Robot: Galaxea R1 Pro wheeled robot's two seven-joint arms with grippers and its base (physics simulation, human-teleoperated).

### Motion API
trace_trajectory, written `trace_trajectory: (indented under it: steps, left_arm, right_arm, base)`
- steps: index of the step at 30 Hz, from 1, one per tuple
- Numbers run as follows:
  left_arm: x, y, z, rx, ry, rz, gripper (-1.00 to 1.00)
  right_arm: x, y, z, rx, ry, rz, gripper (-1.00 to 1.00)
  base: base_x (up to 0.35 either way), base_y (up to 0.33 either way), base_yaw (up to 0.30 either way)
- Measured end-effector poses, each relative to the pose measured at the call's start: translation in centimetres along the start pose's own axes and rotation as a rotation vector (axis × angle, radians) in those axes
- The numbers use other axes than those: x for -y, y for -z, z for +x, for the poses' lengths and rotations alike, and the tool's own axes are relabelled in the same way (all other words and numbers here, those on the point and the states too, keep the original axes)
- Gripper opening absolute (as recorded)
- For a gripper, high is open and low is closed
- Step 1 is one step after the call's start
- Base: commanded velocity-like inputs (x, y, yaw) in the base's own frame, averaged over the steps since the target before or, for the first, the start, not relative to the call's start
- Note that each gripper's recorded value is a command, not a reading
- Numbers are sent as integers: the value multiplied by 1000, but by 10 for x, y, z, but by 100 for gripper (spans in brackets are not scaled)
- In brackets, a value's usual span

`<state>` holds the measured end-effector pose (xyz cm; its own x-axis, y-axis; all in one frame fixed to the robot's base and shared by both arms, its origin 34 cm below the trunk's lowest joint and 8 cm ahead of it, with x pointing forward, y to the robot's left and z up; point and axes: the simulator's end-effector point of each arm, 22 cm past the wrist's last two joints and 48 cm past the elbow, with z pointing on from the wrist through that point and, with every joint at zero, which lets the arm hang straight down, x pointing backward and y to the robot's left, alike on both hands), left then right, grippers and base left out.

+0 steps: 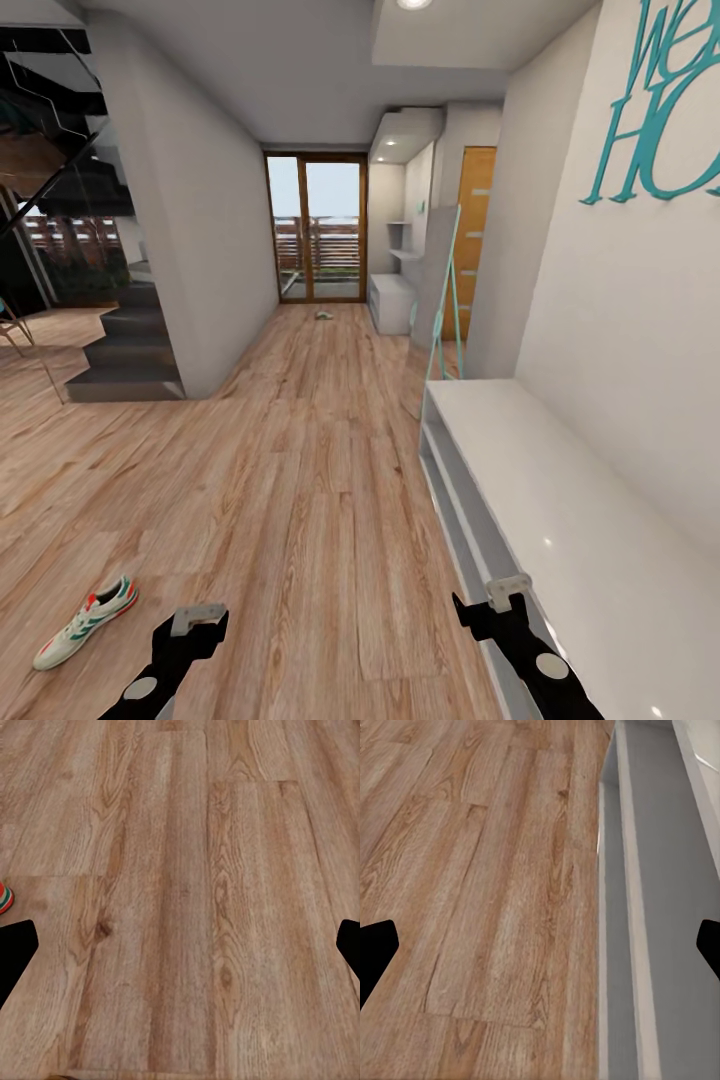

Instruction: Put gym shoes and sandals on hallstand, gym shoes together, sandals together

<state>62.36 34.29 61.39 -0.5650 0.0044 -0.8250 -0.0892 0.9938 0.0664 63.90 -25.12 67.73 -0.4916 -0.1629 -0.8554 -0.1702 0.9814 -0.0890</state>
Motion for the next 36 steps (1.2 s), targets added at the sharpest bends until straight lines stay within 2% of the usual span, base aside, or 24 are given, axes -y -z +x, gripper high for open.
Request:
trace_trajectory:
  steps: [8, 22, 36]
  left_arm:
    - [0, 0, 0, 0, 0, 0, 100]
    - [0, 0, 0, 1, 0, 0, 100]
    - [0, 0, 0, 1, 0, 0, 100]
  right_arm:
    - [0, 0, 0, 0, 0, 0, 100]
    - [-1, 0, 0, 0, 1, -1, 100]
    - [-1, 0, 1, -2, 1, -2, 100]
  base:
    - [181, 0, 0]
    - [296, 0, 0]
    - [59, 0, 0]
